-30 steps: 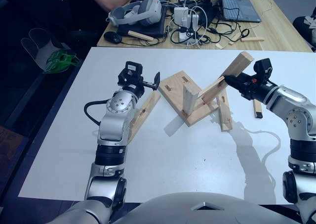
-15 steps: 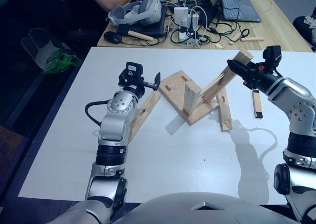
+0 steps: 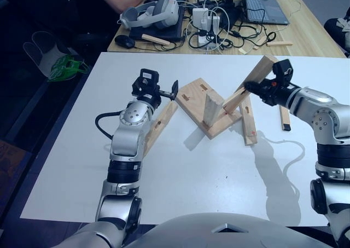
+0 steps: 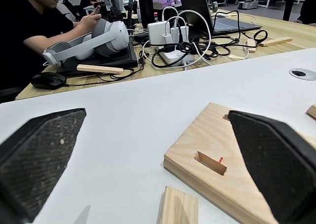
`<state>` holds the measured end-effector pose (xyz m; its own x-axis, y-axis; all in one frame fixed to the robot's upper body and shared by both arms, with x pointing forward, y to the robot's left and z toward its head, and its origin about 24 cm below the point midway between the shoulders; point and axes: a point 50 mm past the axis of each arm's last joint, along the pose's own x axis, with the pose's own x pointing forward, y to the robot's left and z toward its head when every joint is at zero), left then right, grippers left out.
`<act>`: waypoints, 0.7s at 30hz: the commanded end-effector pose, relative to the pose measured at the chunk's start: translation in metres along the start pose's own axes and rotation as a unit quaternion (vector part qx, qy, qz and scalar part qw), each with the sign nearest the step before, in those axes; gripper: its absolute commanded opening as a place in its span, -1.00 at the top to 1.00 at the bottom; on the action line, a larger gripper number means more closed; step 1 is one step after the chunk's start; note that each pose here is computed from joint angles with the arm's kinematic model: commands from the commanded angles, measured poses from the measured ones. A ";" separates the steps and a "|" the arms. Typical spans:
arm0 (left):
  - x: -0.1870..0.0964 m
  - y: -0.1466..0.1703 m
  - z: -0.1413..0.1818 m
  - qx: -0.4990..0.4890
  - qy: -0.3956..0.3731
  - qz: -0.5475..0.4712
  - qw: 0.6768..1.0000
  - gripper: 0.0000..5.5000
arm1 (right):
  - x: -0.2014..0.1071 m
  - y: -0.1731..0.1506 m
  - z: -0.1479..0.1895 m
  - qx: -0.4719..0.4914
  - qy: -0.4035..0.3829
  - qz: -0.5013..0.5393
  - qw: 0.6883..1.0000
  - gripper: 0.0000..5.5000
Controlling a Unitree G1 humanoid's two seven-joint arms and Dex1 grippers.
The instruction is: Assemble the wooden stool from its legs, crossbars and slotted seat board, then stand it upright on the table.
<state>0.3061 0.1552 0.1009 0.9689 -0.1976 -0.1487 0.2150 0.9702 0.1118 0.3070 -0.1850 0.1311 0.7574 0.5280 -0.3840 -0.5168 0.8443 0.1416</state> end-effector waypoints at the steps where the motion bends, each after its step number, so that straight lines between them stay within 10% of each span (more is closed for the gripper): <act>1: 0.002 -0.002 0.002 0.001 -0.003 0.001 1.000 -0.96 | 0.004 -0.007 -0.035 0.005 0.091 -0.037 0.995 0.27; 21: 0.002 0.006 0.013 0.001 -0.040 0.020 0.999 -0.96 | -0.023 0.000 0.084 -0.023 -0.296 -0.064 0.953 0.27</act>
<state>0.3079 0.1554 0.1043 0.9744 -0.1950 -0.1117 0.2074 0.9717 0.1129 0.3228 -0.1893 0.1840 0.9127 0.4041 0.0613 -0.4082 0.8942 0.1835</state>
